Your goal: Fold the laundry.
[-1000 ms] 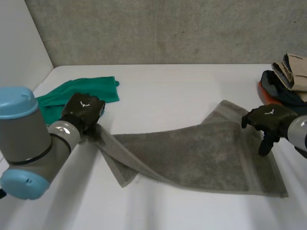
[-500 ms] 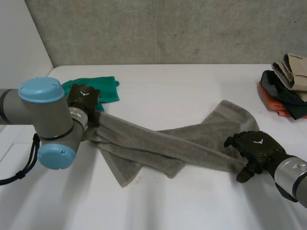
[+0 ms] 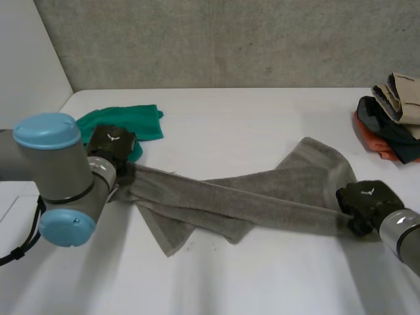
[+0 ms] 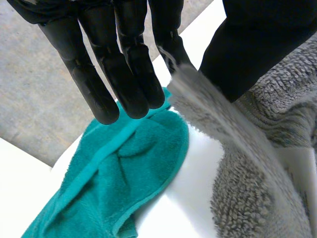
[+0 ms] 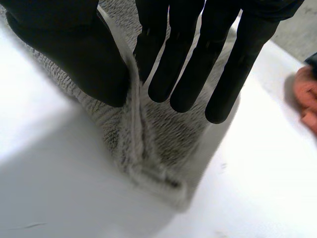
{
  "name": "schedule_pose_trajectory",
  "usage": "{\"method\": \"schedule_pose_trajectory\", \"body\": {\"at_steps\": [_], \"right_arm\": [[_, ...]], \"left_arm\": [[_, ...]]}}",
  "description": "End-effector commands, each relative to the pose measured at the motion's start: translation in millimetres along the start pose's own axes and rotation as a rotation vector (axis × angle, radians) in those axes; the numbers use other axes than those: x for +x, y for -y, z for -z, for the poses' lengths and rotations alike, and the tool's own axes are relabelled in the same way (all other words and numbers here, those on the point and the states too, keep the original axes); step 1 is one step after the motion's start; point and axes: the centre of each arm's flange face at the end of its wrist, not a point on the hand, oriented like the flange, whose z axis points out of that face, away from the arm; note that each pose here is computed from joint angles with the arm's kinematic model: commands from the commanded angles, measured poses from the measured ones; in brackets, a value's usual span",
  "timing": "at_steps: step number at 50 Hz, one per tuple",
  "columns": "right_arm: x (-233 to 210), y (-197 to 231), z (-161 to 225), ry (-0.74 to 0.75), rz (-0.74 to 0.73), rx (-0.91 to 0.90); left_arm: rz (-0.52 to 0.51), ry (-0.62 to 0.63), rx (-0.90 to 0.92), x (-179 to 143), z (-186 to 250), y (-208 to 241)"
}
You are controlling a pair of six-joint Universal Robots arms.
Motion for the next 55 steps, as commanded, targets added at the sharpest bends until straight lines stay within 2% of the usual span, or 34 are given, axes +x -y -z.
{"method": "schedule_pose_trajectory", "body": {"at_steps": [1, 8, 12, 18, 22, 27, 30, 36, 40, 44, 46, 47, 48, 51, 55], "right_arm": [[23.6, 52.2, 37.1, -0.087, 0.21, 0.086], [55.9, 113.7, 92.5, -0.18, 0.375, 0.124], [79.3, 141.3, 121.0, -0.255, 0.41, 0.132], [90.1, 153.4, 132.4, -0.275, 0.472, 0.11], [86.3, 140.3, 113.2, -0.216, 0.499, 0.05], [73.5, 119.6, 61.2, -0.097, 0.498, -0.045], [69.2, 117.3, 41.5, -0.108, 0.513, -0.054], [76.2, 128.0, -8.9, -0.26, 0.535, 0.032], [83.8, 148.1, -32.1, -0.37, 0.536, 0.162], [97.7, 183.8, -47.3, -0.533, 0.543, 0.365], [105.4, 202.3, -49.1, -0.615, 0.547, 0.46], [113.3, 223.2, -45.7, -0.7, 0.545, 0.565], [116.5, 233.6, -42.6, -0.741, 0.542, 0.618], [122.9, 266.2, -27.1, -0.873, 0.527, 0.804], [109.5, 288.9, -13.6, -0.916, 0.49, 0.971]], "left_arm": [[0.001, 0.01, 0.027, -16.1, 38.0, 23.8], [-0.002, 0.006, 0.109, -38.6, 112.9, 71.6], [-0.001, 0.021, 0.185, -59.8, 162.8, 103.6], [-0.072, -0.017, 0.149, -62.1, 184.1, 104.0], [-0.116, -0.081, 0.082, -47.4, 171.2, 86.3], [-0.139, -0.156, -0.051, -21.6, 128.6, 51.2], [-0.14, -0.162, -0.064, -9.5, 94.8, 40.3], [-0.134, -0.121, -0.004, -3.2, 41.1, 45.6], [-0.117, -0.045, 0.106, -11.4, 2.2, 68.6], [-0.081, 0.118, 0.37, -42.4, -22.2, 135.0], [-0.064, 0.185, 0.48, -56.8, -21.8, 162.6], [-0.056, 0.217, 0.533, -63.6, -20.6, 175.2], [-0.039, 0.287, 0.643, -78.2, -14.9, 200.7], [-0.01, 0.371, 0.781, -93.2, -6.4, 227.4], [0.021, 0.45, 0.908, -101.6, 6.7, 248.6]]}}
